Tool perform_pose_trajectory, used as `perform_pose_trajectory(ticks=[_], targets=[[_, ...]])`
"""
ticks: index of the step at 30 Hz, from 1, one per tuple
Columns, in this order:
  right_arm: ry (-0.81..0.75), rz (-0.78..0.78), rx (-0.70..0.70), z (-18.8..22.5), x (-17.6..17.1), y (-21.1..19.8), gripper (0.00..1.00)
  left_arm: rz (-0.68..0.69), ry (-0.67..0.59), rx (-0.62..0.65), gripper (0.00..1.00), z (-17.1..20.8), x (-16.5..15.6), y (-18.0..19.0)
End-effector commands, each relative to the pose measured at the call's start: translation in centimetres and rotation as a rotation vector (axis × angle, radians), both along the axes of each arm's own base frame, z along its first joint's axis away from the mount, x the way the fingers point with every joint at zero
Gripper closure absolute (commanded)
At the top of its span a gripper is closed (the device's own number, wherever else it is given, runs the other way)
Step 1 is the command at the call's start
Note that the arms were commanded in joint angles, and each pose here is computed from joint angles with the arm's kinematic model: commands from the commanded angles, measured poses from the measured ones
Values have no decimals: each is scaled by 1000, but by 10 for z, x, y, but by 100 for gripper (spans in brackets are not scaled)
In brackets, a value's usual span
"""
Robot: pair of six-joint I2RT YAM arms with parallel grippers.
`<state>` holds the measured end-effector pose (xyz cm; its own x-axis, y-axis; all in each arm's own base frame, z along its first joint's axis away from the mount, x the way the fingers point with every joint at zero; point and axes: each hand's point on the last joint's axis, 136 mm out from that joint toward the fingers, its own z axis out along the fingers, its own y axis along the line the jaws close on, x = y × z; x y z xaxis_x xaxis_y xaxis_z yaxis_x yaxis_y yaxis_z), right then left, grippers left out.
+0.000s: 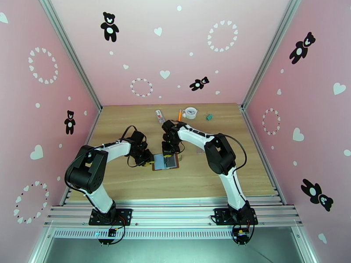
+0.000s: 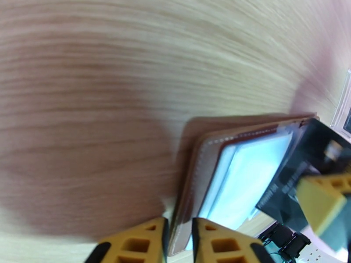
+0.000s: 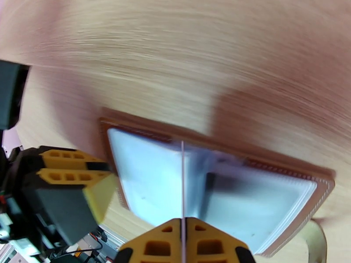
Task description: Put the credit cards into the card holder
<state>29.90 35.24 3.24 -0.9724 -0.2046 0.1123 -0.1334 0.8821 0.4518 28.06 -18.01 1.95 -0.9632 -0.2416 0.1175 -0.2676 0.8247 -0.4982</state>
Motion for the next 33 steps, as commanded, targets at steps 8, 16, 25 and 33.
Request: perform_pose_trajectory(ticks=[8,16,25,33], targets=[[43,12,175,3,-12,-2,100,-21,-2,-10,88,3,-4,1],[50,12,223,11,-10,2,100,-41,-9,-36,93,9,-2,-4],[52,1,233,25,-13,-2,100,-51,-27,-58,97,17,-1,-8],[63,-11,222,20,-20,-7,100,-50,-44,-57,99,24,3,-8]])
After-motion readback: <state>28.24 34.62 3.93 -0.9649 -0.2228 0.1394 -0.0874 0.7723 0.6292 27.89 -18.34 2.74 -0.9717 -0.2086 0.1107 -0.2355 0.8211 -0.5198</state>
